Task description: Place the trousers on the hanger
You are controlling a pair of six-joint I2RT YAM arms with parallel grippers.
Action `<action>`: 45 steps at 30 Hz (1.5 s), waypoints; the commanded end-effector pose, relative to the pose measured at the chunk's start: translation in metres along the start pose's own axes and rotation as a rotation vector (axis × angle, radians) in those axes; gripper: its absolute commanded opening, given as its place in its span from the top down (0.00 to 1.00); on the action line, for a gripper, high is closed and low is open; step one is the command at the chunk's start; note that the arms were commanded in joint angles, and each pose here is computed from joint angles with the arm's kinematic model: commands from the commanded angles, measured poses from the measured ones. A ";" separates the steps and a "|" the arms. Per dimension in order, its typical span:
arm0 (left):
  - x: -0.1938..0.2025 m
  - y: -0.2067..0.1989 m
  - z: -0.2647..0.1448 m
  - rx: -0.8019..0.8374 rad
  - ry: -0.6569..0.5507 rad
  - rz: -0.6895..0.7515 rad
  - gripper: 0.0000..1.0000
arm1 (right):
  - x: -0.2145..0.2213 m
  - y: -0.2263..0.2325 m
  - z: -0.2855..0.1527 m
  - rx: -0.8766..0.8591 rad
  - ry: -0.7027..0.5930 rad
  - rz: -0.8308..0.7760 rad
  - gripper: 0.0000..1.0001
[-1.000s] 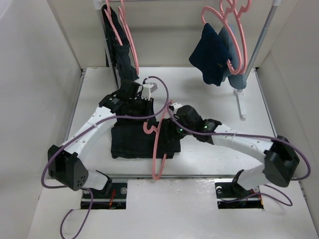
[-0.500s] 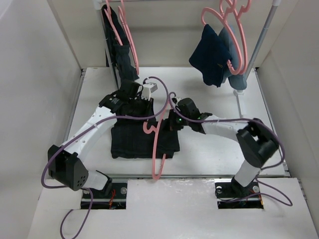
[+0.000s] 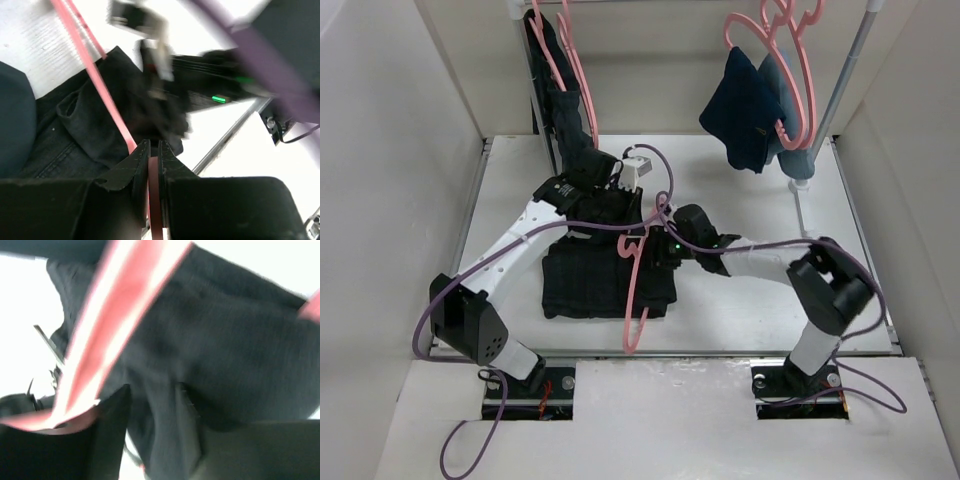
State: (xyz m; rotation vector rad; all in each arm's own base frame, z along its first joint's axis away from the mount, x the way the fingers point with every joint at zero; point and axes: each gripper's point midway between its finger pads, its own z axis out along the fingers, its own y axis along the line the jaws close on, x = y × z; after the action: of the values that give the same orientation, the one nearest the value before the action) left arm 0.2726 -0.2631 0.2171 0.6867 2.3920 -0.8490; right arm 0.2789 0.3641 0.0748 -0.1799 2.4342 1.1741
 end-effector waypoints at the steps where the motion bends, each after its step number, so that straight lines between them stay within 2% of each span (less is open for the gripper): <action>1: -0.014 -0.007 -0.001 0.014 -0.057 0.008 1.00 | 0.004 0.031 -0.036 -0.023 0.000 -0.149 0.49; 2: -0.012 -0.005 0.001 0.005 -0.056 -0.008 1.00 | 0.005 0.032 -0.040 -0.021 0.003 -0.167 0.45; 5: -0.011 -0.003 0.005 0.003 -0.047 -0.022 1.00 | 0.021 0.029 -0.056 0.034 0.045 -0.168 0.44; 8: -0.020 -0.007 0.000 0.008 -0.071 -0.011 1.00 | 0.025 0.027 -0.073 0.121 0.013 -0.167 0.41; 11: -0.022 -0.007 0.001 0.008 -0.071 -0.011 1.00 | 0.032 0.046 -0.079 0.078 0.010 -0.177 0.36; 14: -0.019 -0.006 0.003 0.006 -0.063 -0.014 1.00 | 0.025 0.078 -0.075 0.000 -0.010 -0.190 0.29; 20: -0.018 -0.009 0.003 0.024 -0.060 -0.014 1.00 | 0.027 0.062 -0.037 0.064 0.081 -0.121 0.28; 22: -0.017 -0.014 0.002 0.051 -0.054 -0.013 0.93 | 0.018 0.063 -0.035 0.032 0.069 -0.102 0.39; 23: -0.017 -0.015 0.002 0.061 -0.052 -0.001 0.90 | 0.018 0.060 -0.034 0.015 0.070 -0.076 0.64; 25: -0.017 -0.019 -0.001 0.083 -0.056 0.020 0.81 | 0.013 0.054 -0.041 -0.038 0.065 -0.034 0.84; 26: -0.017 -0.021 -0.001 0.099 -0.054 0.046 0.72 | 0.003 0.065 -0.050 -0.099 0.032 -0.025 1.00; 28: -0.019 -0.026 -0.007 0.119 -0.052 0.092 0.59 | -0.003 0.049 -0.061 -0.118 0.004 0.017 1.00; 29: -0.022 -0.027 -0.011 0.119 -0.055 0.119 0.51 | -0.013 0.056 -0.070 -0.171 -0.038 -0.005 1.00; 30: -0.025 -0.030 -0.016 0.127 -0.059 0.152 0.34 | -0.013 0.052 -0.075 -0.186 -0.041 0.011 1.00; 33: -0.042 -0.046 -0.043 0.147 -0.118 0.289 0.06 | -0.013 0.032 -0.091 -0.233 -0.042 0.035 1.00; 34: -0.049 -0.057 -0.055 0.181 -0.152 0.332 0.00 | -0.009 0.029 -0.095 -0.264 -0.022 0.037 1.00; 35: -0.049 -0.064 -0.062 0.207 -0.169 0.363 0.00 | -0.007 0.012 -0.099 -0.253 -0.026 0.065 1.00; 37: -0.052 -0.081 -0.086 0.251 -0.228 0.448 0.00 | -0.010 0.006 -0.105 -0.290 -0.042 0.056 1.00; 40: -0.039 -0.080 -0.084 0.268 -0.178 0.442 0.03 | -0.009 -0.006 -0.113 -0.314 -0.050 0.053 1.00; 41: -0.022 -0.064 -0.068 0.231 -0.119 0.403 0.10 | -0.007 -0.005 -0.114 -0.325 -0.041 0.036 1.00; 42: -0.008 -0.053 -0.057 0.210 -0.077 0.377 0.29 | -0.007 -0.011 -0.114 -0.323 -0.039 0.048 1.00; 44: 0.019 -0.029 -0.031 0.168 0.016 0.323 0.53 | -0.008 -0.012 -0.116 -0.345 -0.045 0.036 1.00; 45: 0.043 -0.015 -0.013 0.158 0.089 0.301 0.60 | -0.008 -0.017 -0.117 -0.337 -0.048 0.047 1.00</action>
State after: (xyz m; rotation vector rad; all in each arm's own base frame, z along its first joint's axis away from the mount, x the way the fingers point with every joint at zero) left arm 0.2363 -0.2641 0.2875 1.0800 1.9986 -0.9350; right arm 0.2428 0.2668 0.1195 -0.0763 2.3282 1.5896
